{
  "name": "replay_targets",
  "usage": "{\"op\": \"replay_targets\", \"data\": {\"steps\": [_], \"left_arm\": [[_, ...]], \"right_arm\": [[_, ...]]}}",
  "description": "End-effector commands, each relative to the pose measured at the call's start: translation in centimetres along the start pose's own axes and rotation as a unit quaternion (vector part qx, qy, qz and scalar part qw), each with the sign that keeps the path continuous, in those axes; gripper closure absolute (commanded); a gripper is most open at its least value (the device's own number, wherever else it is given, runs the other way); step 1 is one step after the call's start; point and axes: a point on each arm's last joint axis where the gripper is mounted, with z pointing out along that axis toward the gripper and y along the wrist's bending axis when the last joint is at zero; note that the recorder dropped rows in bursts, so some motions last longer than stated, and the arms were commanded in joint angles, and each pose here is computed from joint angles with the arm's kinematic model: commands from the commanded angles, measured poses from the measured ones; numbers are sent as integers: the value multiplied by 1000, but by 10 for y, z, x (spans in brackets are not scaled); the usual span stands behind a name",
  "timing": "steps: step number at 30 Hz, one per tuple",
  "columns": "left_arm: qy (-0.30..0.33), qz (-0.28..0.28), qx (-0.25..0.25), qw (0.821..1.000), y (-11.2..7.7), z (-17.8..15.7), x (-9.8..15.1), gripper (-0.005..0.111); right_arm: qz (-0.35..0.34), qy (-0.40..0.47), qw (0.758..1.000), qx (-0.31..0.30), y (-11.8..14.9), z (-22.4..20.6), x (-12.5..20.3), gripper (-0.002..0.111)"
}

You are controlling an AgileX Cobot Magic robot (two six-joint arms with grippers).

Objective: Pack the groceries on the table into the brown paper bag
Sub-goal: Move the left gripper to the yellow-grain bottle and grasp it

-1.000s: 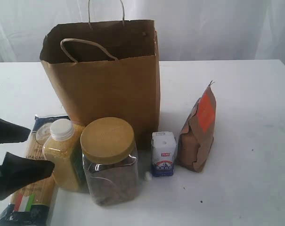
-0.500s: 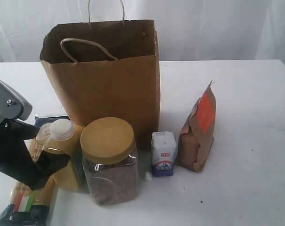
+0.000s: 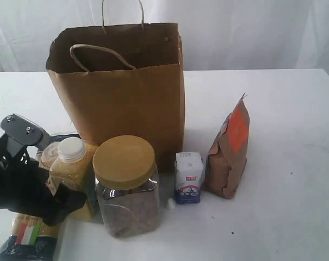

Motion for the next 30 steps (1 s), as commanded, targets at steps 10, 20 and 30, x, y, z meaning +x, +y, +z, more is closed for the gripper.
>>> {"op": "replay_targets", "data": {"steps": [10, 20, 30], "left_arm": [[-13, -24, 1, 1000, 0, 0, -10, 15], [-15, -27, -40, 999, 8, 5, -9, 24], [-4, -36, -7, 999, 2, 5, -8, 57]], "right_arm": [[2, -3, 1000, 0, -1, 0, 1, 108], [2, -3, 1000, 0, -1, 0, 1, 108], [2, -3, 1000, 0, -1, 0, 1, 108]]}}
